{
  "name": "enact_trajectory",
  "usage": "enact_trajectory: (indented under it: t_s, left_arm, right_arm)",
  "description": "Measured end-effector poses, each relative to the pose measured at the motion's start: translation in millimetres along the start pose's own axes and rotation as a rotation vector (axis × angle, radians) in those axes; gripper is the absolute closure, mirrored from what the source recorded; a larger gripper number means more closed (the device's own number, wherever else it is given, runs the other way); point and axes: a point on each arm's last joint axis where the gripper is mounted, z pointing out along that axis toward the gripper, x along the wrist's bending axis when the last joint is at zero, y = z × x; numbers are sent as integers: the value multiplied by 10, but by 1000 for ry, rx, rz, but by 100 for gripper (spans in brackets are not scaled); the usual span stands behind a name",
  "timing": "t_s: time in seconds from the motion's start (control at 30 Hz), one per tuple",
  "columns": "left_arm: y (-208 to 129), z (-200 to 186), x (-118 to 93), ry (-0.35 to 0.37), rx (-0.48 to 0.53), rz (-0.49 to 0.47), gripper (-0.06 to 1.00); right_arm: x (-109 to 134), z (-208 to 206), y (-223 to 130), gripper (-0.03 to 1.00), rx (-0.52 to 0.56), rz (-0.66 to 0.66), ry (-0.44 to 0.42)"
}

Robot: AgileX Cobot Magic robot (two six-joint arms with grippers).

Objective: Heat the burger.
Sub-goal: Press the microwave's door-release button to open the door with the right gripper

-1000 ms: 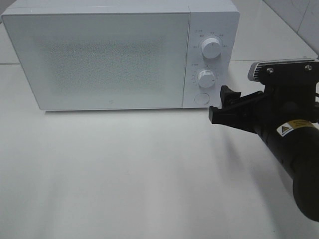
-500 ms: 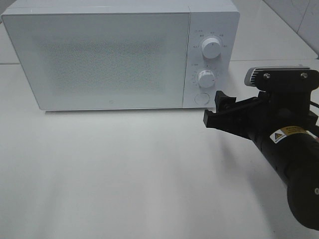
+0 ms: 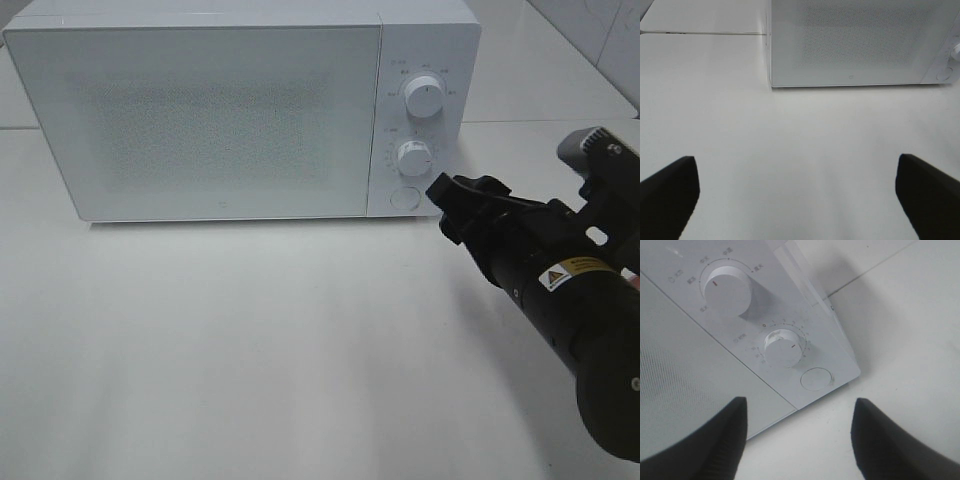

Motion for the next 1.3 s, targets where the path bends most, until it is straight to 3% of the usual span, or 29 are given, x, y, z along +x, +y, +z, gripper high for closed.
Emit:
enact_trajectory:
  t_s: [0.03, 0.1, 0.13, 0.3, 0.4, 0.47, 0.63, 1.3]
  left_arm:
    - [0, 0, 0, 0, 0, 0, -5]
    - [0, 0, 0, 0, 0, 0, -5]
    - [0, 0, 0, 0, 0, 0, -5]
    - [0, 0, 0, 0, 0, 0, -5]
    - [0, 0, 0, 0, 0, 0, -5]
    - [0, 0, 0, 0, 0, 0, -5]
    - [0, 0, 0, 0, 0, 0, -5]
    - [0, 0, 0, 0, 0, 0, -5]
  right_arm:
    - [0, 0, 0, 39, 0, 0, 0]
    - [-3, 0, -7, 48, 7, 152, -4]
    - [-3, 0, -7, 48, 7, 152, -4]
    - [-4, 0, -8, 66, 8, 400, -6]
    - [-6, 0, -14, 71, 14, 492, -10]
    - [-13, -1, -31, 79, 29, 632, -25]
    - [-27, -3, -63, 93, 54, 802, -56]
    - [-81, 238, -366, 96, 92, 806, -165]
